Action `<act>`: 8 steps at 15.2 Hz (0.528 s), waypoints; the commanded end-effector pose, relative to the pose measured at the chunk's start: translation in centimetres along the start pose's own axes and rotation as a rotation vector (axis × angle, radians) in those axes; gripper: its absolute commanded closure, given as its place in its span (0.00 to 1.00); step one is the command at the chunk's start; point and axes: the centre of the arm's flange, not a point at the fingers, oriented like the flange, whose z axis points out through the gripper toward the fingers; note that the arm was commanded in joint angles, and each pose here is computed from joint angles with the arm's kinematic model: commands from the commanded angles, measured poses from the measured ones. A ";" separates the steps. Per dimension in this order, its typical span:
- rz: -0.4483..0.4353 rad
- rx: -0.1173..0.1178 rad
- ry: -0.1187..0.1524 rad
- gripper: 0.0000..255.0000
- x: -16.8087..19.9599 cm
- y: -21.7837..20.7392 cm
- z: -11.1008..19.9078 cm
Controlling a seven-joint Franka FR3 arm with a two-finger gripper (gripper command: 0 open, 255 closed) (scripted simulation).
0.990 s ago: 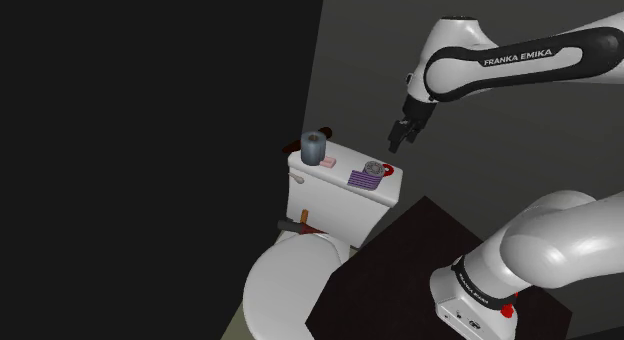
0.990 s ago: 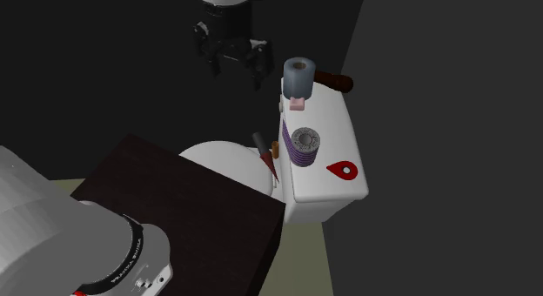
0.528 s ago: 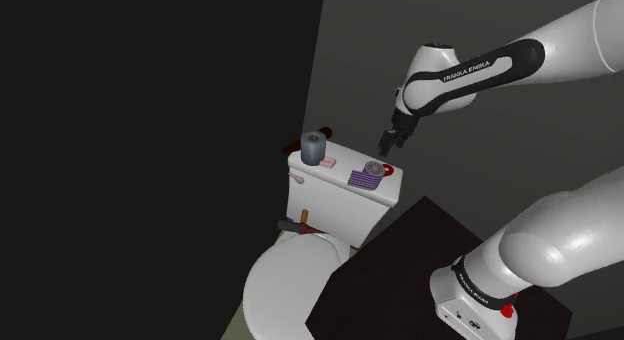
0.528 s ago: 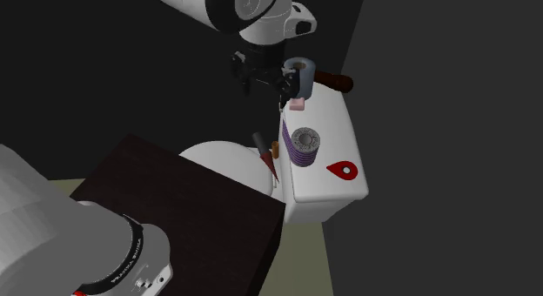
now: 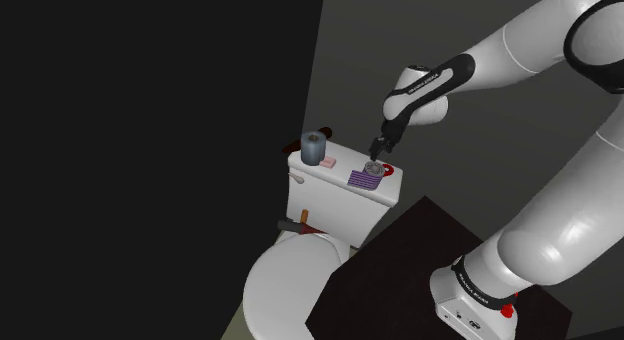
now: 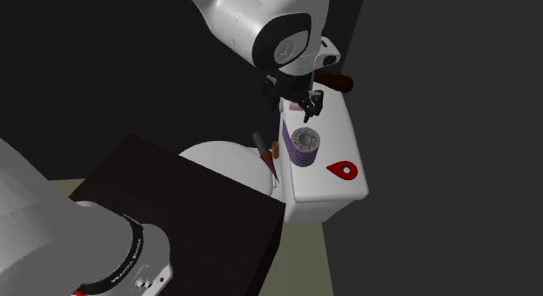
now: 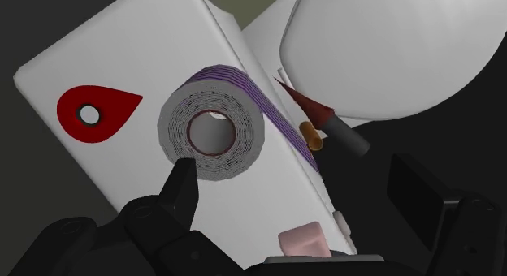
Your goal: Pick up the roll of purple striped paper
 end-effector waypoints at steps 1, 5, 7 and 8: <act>0.001 -0.001 0.006 0.00 0.9 1.3 2.1; 0.004 0.001 0.017 0.00 3.2 3.8 6.1; 0.005 0.001 0.022 0.00 4.4 5.1 8.1; 0.006 0.001 0.023 0.00 4.7 5.4 8.5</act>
